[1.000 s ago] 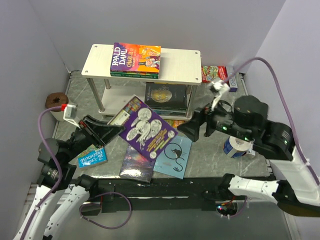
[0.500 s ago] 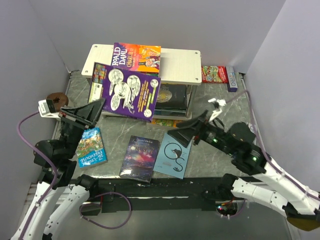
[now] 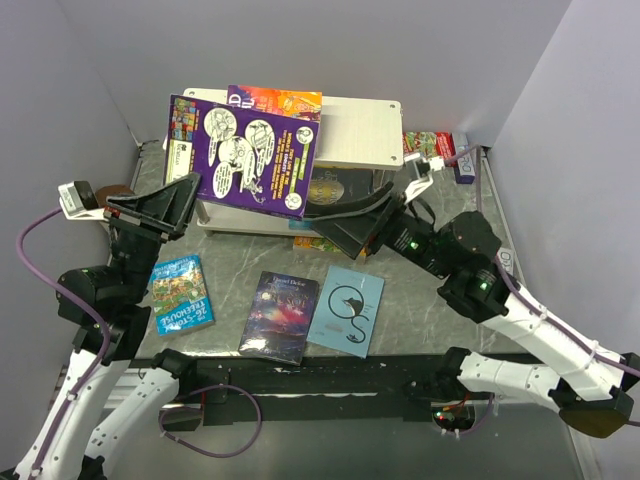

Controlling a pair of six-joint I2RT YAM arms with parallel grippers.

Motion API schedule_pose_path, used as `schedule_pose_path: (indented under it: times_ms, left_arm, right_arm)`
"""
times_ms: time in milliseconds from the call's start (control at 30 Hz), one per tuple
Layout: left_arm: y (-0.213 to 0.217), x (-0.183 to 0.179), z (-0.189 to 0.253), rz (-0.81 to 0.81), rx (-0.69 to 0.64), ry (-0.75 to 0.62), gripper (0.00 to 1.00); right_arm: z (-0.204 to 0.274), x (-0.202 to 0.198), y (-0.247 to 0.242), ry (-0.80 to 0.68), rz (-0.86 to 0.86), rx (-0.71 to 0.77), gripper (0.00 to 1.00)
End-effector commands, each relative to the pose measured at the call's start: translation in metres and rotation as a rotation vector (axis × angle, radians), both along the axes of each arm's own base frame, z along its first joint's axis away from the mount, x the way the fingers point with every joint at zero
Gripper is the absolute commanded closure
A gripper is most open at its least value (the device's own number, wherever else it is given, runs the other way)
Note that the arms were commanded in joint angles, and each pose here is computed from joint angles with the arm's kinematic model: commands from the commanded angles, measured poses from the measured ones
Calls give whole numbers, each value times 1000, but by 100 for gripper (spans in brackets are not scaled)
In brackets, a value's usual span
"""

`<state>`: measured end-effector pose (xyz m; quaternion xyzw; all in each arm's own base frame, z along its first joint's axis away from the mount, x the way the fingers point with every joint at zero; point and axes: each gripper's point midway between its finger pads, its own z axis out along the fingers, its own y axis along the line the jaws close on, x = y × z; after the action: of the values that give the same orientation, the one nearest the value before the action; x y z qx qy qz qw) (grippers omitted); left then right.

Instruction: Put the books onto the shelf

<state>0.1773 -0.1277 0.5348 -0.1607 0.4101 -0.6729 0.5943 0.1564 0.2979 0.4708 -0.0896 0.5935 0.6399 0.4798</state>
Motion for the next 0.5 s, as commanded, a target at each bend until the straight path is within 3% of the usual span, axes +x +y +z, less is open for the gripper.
schedule_pose_path:
  times_ms: [0,133,200,467]
  left_arm:
    - [14,-23,37,16,-75,-122,99]
    - [10,-20,36,-8,-79,-128,99]
    - [8,-19,39,-13,-77,-131,99]
    - [5,-11,41,4,-58,-135,99]
  right_arm:
    - [49,0,-9,-109,-33,51,0]
    - [68,11,-1,-141,-33,-9,0]
    - [53,25,14,-103,-27,-88,0]
    - [50,54,28,-62,-24,-185,0]
